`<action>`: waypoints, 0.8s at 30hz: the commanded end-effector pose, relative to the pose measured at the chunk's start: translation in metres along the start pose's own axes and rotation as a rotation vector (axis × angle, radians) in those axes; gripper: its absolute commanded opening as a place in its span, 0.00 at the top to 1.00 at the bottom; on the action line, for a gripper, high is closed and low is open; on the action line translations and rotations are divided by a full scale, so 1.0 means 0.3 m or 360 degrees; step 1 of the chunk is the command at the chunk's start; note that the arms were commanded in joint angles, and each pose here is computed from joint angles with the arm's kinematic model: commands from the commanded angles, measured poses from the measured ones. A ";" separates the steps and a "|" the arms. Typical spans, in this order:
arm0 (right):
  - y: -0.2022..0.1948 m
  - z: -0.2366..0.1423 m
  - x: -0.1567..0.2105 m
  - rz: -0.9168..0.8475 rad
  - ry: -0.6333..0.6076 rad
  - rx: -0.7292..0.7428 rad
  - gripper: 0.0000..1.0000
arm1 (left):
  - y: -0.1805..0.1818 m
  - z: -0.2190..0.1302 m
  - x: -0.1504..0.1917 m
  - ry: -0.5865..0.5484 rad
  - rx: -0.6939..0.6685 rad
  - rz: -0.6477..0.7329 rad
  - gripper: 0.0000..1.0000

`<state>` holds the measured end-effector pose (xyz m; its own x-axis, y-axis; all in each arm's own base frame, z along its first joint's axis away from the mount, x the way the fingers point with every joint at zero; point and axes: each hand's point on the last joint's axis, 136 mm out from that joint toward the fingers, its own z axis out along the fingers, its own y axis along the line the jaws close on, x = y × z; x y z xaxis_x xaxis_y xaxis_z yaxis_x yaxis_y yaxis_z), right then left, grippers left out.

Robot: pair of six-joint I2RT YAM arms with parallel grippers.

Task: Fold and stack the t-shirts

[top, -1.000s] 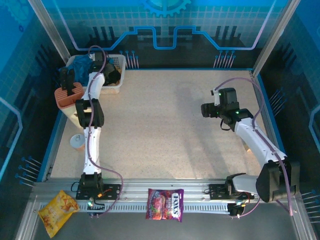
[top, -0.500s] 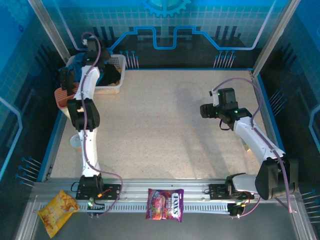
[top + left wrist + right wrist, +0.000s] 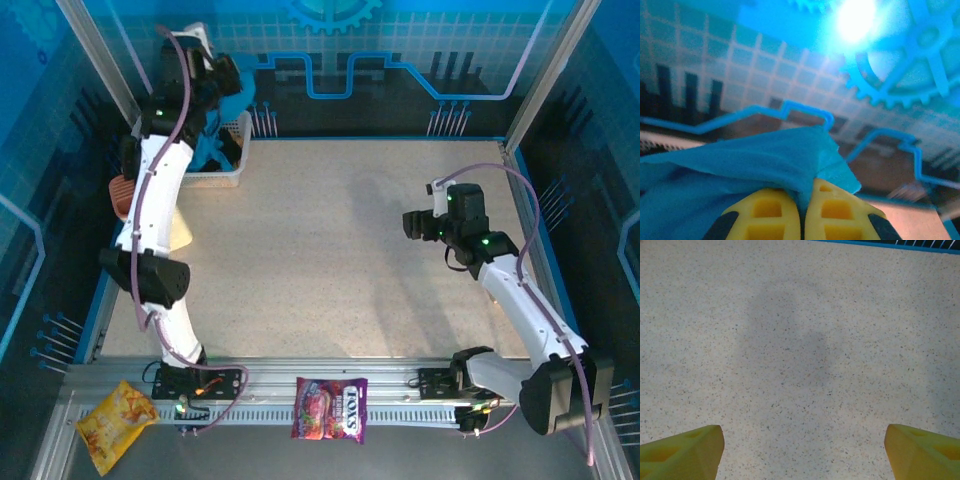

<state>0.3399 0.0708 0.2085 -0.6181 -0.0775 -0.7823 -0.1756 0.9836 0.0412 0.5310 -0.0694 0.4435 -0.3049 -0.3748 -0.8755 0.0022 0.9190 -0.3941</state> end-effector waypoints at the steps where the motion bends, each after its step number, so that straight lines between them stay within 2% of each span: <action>1: 0.029 -0.022 -0.013 0.0018 -0.0040 -0.0054 0.15 | -0.104 -0.060 0.158 0.0201 0.0118 0.0038 1.00; 12: 0.024 -0.034 -0.019 0.0048 -0.0062 -0.0051 0.14 | -0.483 -0.319 0.511 0.0508 0.0538 0.0204 1.00; 18: 0.003 -0.033 -0.020 0.0069 -0.0063 -0.0018 0.14 | -0.624 -0.403 0.795 0.0778 0.0697 0.0366 1.00; 24: -0.021 -0.021 -0.018 0.0103 -0.0048 0.0010 0.14 | -0.708 -0.420 1.173 0.1079 0.0792 0.0466 1.00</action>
<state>0.3375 0.0687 0.2153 -0.6052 -0.0418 -0.7950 -0.1570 0.9853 0.0677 0.3152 -0.3543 0.2886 -0.6903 0.1325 -0.7113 0.5150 0.7805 -0.3544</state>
